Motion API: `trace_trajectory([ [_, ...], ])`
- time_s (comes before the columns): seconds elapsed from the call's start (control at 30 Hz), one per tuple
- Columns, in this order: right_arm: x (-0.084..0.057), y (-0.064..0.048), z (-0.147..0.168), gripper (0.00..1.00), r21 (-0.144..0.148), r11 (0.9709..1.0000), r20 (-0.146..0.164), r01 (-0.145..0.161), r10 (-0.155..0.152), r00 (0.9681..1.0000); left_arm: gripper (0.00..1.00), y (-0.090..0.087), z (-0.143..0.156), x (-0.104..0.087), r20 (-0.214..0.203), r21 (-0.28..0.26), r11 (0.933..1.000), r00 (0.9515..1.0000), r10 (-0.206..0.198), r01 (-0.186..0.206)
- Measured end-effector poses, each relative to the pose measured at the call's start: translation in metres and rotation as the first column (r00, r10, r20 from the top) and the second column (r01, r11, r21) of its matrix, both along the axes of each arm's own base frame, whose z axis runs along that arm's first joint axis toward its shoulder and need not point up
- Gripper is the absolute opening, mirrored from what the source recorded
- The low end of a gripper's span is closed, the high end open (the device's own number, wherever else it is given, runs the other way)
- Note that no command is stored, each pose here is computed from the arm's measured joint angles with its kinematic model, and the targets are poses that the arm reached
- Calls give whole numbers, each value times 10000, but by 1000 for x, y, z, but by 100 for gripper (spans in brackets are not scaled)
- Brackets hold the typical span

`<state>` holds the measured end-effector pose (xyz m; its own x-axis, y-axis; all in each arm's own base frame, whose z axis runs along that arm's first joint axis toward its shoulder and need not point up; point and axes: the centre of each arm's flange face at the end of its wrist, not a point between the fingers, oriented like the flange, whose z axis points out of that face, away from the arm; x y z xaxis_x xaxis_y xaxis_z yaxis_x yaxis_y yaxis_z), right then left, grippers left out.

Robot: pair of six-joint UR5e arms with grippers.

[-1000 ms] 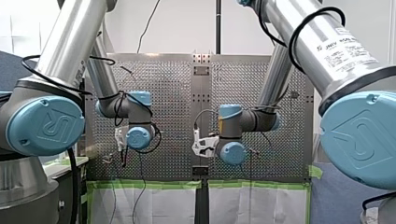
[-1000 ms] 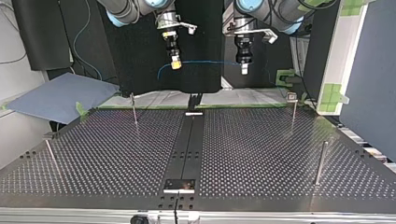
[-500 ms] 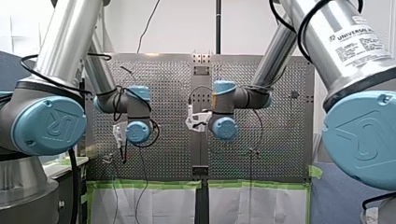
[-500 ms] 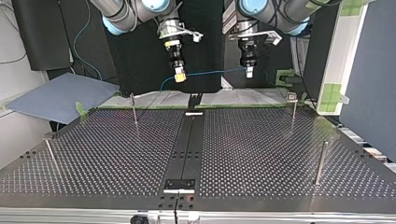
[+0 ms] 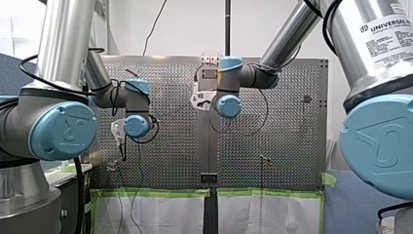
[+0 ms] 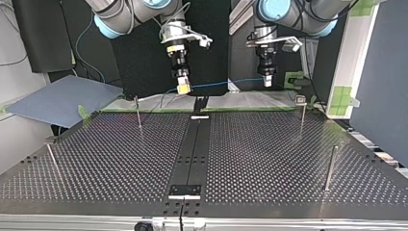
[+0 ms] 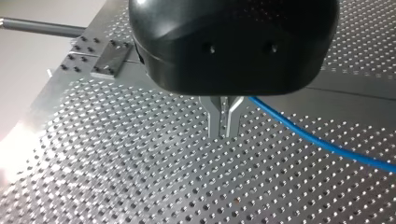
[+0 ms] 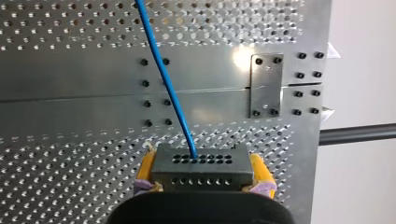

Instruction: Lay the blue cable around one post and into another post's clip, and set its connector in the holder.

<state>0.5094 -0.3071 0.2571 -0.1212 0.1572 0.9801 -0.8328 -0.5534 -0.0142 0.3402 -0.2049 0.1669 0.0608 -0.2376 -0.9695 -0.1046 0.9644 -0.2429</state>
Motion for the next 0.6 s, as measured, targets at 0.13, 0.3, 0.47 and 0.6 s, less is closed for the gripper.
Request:
trace_trajectory([
  [0.13, 4, 1, 10, 0, 13, 10000, -63, -34, 34, 10000, 9, 13, 11, 4, 40, -343, 9991, 9997, 238, -237],
  [0.3, 15, 5, 25, 0, -79, 9999, -245, -144, 142, 9996, 9, 27, 26, 11, 178, -798, 9955, 9985, 522, -507],
  [0.47, 21, 9, 44, 0, -129, 9997, -339, -183, 179, 9993, 9, 41, 49, 21, 457, -1331, 9895, 9970, 626, -560],
  [0.6, 19, 12, 63, 0, -183, 9997, -284, -185, 180, 9994, 9, 50, 62, 26, 595, -1649, 9847, 9960, 673, -567],
])
